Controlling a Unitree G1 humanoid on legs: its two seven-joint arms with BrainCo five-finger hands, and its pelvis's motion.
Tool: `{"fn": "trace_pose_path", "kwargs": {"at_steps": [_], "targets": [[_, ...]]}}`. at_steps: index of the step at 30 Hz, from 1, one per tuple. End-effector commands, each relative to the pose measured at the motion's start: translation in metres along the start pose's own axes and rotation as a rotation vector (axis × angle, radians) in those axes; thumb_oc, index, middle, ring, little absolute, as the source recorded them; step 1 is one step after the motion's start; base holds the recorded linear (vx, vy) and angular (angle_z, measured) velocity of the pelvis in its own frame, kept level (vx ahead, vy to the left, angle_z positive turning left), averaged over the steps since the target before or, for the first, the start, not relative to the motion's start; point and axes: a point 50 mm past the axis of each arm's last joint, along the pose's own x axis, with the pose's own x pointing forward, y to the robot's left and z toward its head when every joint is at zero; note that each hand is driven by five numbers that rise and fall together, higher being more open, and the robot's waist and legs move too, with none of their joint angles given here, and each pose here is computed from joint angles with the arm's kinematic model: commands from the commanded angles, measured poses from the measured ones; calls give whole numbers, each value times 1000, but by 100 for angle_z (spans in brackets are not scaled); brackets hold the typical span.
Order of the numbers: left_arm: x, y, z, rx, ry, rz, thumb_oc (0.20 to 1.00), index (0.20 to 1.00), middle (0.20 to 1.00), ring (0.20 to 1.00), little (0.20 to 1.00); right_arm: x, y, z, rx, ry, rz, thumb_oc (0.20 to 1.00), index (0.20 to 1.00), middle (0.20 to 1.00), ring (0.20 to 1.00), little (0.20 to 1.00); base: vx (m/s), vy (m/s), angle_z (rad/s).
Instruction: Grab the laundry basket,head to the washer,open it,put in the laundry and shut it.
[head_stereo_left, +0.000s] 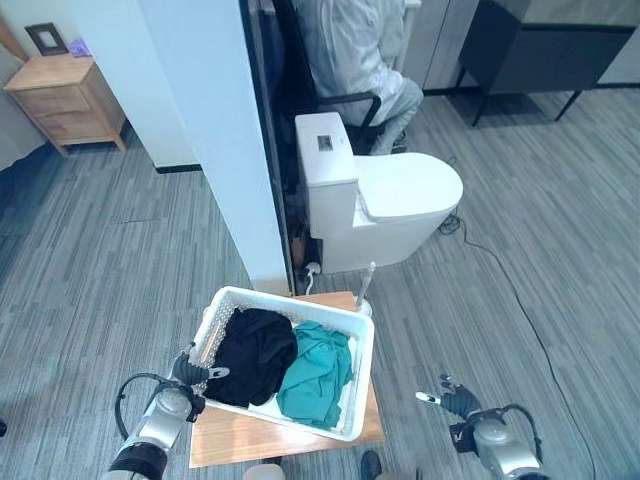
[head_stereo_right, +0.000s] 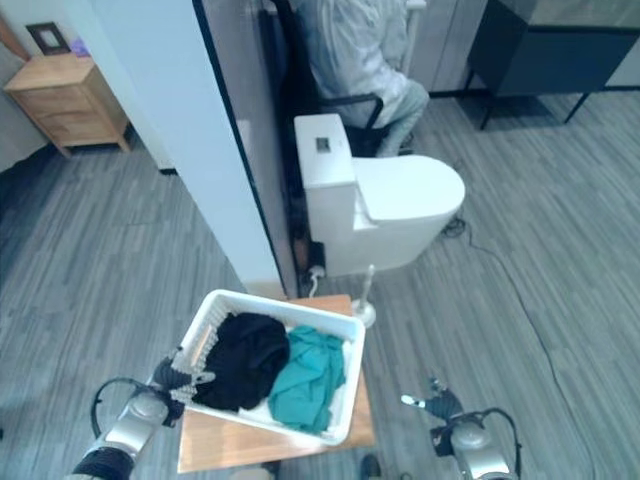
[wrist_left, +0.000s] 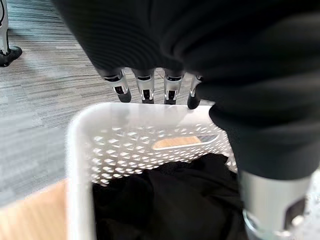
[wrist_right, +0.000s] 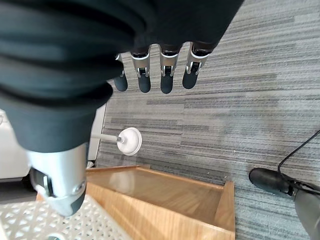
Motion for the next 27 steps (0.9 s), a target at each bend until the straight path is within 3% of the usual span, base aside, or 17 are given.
{"fn": "trace_pose_path", "kwargs": {"at_steps": [1, 10, 22, 27], "targets": [[12, -2, 42, -45, -124, -12, 1000, 1000, 1000, 1000, 1000, 0, -16, 40, -19, -172, -55, 1000, 1000, 1000, 1000, 1000, -64, 11, -2], [15, -17, 49, -23, -124, -81, 1000, 1000, 1000, 1000, 1000, 0, -18, 60, -46, -242, -51, 1000, 1000, 1000, 1000, 1000, -48, 9, 0], [25, -30, 21, 210, 92, -138, 1000, 1000, 1000, 1000, 1000, -8, 7, 120, -45, -488, 51, 1000, 1000, 1000, 1000, 1000, -21, 11, -13], [26, -29, 16, 171, 133, -116, 1000, 1000, 1000, 1000, 1000, -12, 11, 125, -76, -522, 70, 1000, 1000, 1000, 1000, 1000, 7, 11, -8]]}}
